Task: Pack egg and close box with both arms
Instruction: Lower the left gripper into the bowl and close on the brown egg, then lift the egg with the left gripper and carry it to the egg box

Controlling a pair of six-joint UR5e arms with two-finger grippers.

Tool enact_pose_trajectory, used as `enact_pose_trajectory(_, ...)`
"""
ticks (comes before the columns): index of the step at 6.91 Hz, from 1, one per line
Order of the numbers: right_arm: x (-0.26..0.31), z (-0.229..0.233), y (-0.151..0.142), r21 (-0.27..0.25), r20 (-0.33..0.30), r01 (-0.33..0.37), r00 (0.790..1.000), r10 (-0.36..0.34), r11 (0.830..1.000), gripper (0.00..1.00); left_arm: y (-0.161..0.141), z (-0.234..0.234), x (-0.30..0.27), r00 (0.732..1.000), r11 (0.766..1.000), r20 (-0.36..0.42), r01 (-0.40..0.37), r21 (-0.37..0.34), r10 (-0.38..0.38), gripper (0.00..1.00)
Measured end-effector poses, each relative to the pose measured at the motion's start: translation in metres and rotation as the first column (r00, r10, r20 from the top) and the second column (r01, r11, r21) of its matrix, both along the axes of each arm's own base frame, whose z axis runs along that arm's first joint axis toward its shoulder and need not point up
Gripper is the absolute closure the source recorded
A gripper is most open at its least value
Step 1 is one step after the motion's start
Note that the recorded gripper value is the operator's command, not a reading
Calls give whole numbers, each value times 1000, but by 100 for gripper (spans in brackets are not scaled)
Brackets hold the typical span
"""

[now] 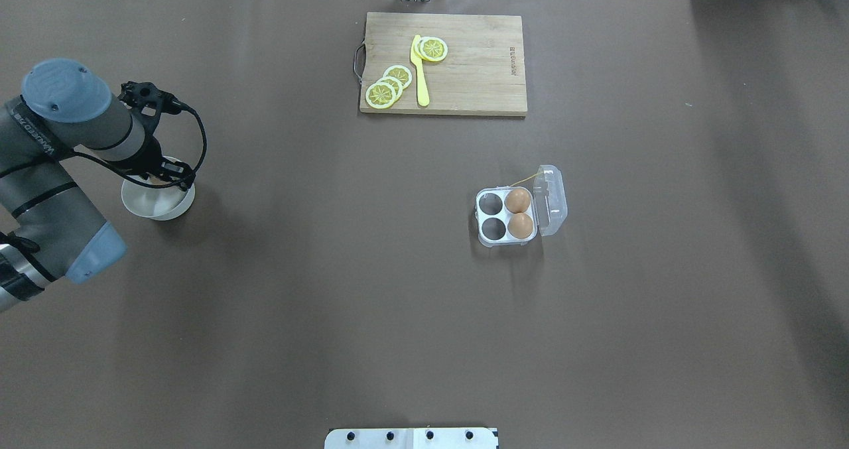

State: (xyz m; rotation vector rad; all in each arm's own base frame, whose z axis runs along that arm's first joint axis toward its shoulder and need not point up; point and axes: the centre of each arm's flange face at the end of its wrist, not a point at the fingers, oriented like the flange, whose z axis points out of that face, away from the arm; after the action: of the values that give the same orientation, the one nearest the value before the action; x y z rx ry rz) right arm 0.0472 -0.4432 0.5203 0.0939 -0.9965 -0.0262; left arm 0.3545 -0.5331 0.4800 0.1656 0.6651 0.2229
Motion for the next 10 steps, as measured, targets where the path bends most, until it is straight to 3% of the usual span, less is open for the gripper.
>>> enact_pose_trajectory(3, 1, 1, 2, -3, 0, -2, 1000, 2, 1000, 0, 0, 3, 1, 1000, 1000, -2, 0, 2, 0, 51)
enact_pose_trajectory(8, 4, 0, 1, 0, 0, -9, 1000, 9, 1000, 0, 2, 2, -11, 1000, 1000, -25, 4, 26, -3, 53)
enact_pose_trajectory(10, 4, 0, 1, -1, 0, -9, 1000, 9, 1000, 0, 25, 0, -31, 999, 999, -39, 3, 36, -1, 53)
